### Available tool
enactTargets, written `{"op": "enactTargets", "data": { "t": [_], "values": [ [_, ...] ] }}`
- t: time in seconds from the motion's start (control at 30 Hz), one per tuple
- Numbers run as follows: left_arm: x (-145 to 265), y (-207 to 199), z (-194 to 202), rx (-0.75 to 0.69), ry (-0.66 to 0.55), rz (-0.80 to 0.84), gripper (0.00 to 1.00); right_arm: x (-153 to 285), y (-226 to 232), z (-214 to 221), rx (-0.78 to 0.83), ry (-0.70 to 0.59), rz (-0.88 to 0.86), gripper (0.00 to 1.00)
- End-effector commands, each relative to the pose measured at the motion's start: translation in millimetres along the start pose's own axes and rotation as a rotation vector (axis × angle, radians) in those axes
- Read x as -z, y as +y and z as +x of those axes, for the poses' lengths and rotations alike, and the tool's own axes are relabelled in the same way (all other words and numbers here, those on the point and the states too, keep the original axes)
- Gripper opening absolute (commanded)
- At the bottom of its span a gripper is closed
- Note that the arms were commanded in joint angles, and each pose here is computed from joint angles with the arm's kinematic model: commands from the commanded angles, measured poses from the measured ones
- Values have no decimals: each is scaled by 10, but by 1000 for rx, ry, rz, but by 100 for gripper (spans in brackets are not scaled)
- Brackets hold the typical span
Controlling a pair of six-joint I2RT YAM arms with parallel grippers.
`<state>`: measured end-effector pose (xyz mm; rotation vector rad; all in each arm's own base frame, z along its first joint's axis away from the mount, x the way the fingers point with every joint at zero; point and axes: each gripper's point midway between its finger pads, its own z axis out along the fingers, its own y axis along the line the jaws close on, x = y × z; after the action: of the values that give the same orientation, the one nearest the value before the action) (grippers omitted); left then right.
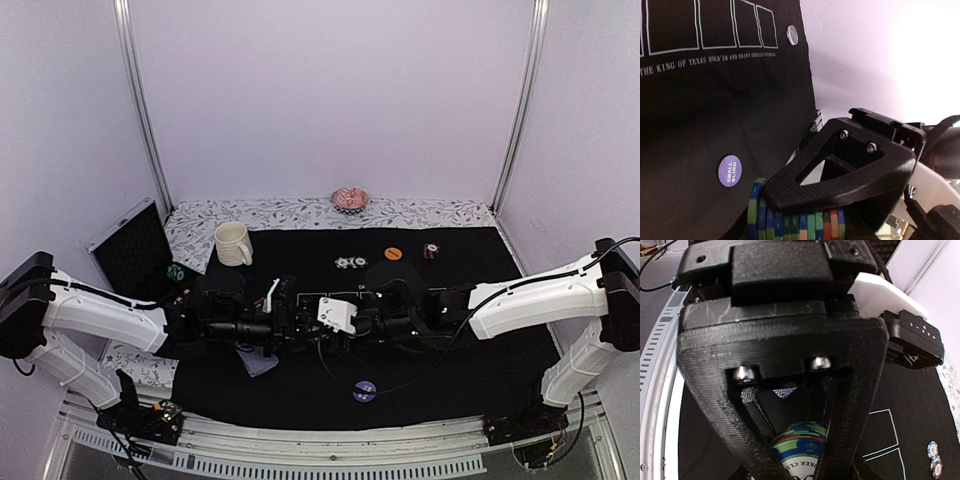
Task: Distribute texas hold em gaming equipment
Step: Place the poker chips pile at the small blind area.
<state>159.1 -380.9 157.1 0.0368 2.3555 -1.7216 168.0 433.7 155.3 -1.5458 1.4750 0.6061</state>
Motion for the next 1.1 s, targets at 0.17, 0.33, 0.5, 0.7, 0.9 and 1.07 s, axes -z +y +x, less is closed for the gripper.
{"op": "enactTargets", "data": {
  "t": [0.17,0.33,0.5,0.7,0.9,1.07],
  "values": [
    [-101,614,640,-55,245,-69,18,-124,508,737,-303,239,-45,2],
    [-317,847,878,3,350,-61,21,-142,668,1020,-380,325,-53,2],
    [-359,1050,927,62,359,-97,29,-126,750,1161,-428,341,-62,2],
    [-284,1202,834,23,304,-211,63,-121,797,1310,-438,374,-62,2],
    [-206,1303,702,-15,256,-305,78,-138,814,1411,-430,412,-62,2],
    [-176,1281,573,-78,223,-369,83,-127,807,1383,-427,409,-63,2]
  ]
}}
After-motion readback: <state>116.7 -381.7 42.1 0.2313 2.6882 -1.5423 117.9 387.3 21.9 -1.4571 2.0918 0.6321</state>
